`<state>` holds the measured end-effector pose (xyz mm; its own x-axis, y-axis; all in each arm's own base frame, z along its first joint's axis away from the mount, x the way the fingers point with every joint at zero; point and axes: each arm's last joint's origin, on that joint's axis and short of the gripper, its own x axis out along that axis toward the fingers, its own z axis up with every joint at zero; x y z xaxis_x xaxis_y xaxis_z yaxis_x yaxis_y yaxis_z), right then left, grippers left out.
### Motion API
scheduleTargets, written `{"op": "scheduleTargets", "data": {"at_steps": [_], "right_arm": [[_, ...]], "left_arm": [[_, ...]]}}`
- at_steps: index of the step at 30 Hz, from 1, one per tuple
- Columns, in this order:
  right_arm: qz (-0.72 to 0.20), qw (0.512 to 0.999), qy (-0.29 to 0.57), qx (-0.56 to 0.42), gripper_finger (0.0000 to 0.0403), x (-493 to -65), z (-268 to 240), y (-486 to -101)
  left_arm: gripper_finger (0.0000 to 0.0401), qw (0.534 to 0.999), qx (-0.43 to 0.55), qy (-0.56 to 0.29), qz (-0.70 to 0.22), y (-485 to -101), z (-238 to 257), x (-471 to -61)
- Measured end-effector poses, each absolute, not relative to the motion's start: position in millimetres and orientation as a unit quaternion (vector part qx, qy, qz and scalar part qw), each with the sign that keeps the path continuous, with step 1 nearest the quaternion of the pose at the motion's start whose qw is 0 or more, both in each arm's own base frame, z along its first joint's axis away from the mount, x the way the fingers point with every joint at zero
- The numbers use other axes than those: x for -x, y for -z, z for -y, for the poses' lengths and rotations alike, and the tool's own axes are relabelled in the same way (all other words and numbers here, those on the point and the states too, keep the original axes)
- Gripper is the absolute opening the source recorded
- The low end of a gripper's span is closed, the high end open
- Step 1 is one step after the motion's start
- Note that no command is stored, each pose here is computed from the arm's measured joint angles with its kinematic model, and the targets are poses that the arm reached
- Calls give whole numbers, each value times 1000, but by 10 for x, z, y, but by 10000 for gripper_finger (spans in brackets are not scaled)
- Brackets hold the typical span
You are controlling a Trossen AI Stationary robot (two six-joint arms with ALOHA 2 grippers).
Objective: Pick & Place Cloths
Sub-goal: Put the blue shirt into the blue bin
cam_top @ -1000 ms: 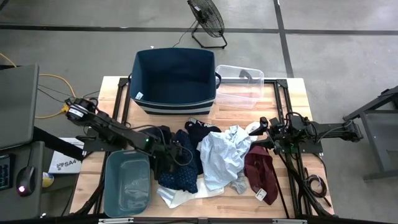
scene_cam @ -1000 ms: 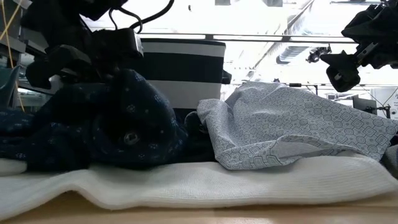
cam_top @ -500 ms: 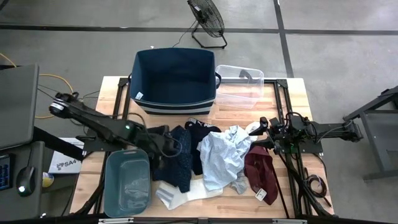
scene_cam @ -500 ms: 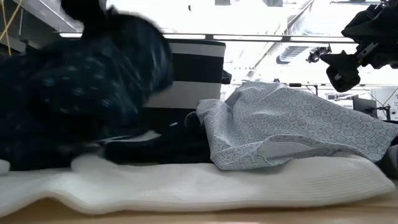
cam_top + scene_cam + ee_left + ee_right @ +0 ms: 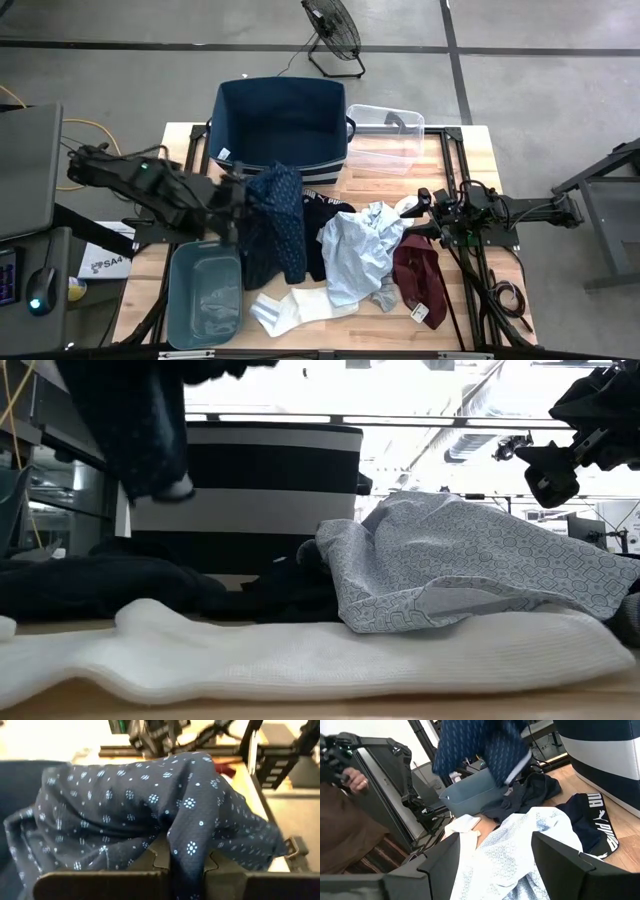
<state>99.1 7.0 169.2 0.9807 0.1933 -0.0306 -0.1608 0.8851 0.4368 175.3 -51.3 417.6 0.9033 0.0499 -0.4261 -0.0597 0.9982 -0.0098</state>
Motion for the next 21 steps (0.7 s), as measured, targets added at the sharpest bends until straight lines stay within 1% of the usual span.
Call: {"op": "scheduleTargets", "data": {"at_steps": [5, 9, 15, 21], "right_arm": [[-36, 970, -91, -222, 237, -991, -70, -1693], [-36, 970, -91, -222, 237, -991, -70, -1692], [-36, 970, -91, -222, 237, -991, -70, -1693], [-36, 970, -91, -222, 237, -991, -70, -1692]], "left_arm": [[17, 985, 8, -48, -165, -4504, 450, -1618], [17, 989, -9, -89, -118, -4755, 385, -1509], [18, 981, -15, -190, -35, -5065, 289, -1390], [17, 953, 17, -299, 52, -5321, 208, -1295]]}}
